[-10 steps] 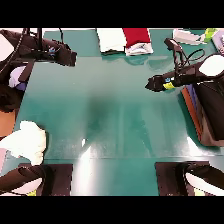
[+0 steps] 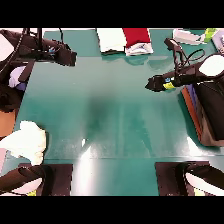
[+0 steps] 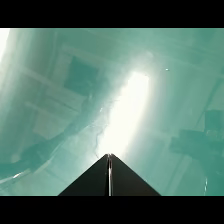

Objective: Fold the shirts.

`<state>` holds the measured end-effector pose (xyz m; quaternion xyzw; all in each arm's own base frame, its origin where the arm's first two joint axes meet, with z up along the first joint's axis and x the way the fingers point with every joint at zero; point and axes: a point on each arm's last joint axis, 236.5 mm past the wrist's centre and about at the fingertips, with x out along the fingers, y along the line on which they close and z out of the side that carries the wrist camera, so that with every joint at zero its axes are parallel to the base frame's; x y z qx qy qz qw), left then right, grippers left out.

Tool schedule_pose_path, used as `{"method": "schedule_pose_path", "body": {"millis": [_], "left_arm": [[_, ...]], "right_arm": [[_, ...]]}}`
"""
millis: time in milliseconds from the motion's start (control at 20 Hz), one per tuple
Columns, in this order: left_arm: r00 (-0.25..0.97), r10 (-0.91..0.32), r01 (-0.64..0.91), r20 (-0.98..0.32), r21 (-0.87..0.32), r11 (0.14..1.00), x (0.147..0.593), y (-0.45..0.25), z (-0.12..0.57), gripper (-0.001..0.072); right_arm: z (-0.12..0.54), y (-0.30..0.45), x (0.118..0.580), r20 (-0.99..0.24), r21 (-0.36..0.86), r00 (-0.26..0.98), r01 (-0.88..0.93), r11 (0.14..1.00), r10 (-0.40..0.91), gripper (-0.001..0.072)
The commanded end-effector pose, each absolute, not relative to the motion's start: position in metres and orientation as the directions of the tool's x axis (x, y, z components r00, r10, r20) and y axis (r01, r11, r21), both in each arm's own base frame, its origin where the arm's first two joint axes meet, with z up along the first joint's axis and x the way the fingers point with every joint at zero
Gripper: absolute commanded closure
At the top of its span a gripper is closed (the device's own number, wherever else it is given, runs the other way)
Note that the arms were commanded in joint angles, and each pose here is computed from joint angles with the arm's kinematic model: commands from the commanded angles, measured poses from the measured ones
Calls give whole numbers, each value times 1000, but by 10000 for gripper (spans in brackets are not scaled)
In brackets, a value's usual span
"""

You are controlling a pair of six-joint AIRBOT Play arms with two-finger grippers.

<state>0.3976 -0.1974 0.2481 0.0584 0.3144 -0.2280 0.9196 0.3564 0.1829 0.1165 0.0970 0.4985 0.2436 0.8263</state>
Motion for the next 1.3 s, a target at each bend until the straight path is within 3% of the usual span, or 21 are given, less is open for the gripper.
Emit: {"method": "schedule_pose_path", "body": {"millis": [0, 200, 300, 450, 650, 850, 900, 950, 1000, 1250], "left_arm": [[699, -383, 457, -603, -36, 889, 398, -198, 249, 683], [745, -398, 456, -535, -28, 890, 408, -201, 265, 683], [709, -314, 386, -631, -25, 922, 400, -167, 246, 683], [572, -141, 217, -808, -17, 976, 360, -80, 209, 683], [509, 46, -26, -859, 38, 999, 291, 14, 167, 683], [276, 170, -167, -946, 127, 978, 220, 63, 88, 681], [213, 166, -161, -963, 133, 978, 209, 66, 66, 621], [163, 159, -156, -974, 134, 979, 200, 66, 45, 285], [130, 153, -150, -980, 133, 980, 193, 65, 28, 82], [51, 136, -134, -989, 128, 983, 173, 61, -35, 98]], "right_arm": [[117, 183, 356, -777, 404, 383, -306, 862, 500, 691], [116, 183, 356, -778, 404, 381, -306, 862, 499, 691], [116, 183, 356, -778, 404, 381, -306, 862, 499, 691], [116, 183, 356, -778, 403, 381, -306, 862, 499, 691], [117, 183, 357, -777, 403, 384, -306, 863, 499, 691], [117, 183, 357, -776, 403, 385, -306, 863, 499, 691], [117, 183, 357, -776, 403, 385, -306, 863, 499, 691], [117, 183, 357, -776, 403, 385, -306, 863, 499, 691], [117, 183, 357, -777, 403, 384, -306, 863, 499, 691], [117, 183, 357, -776, 403, 385, -306, 863, 499, 691]]}}
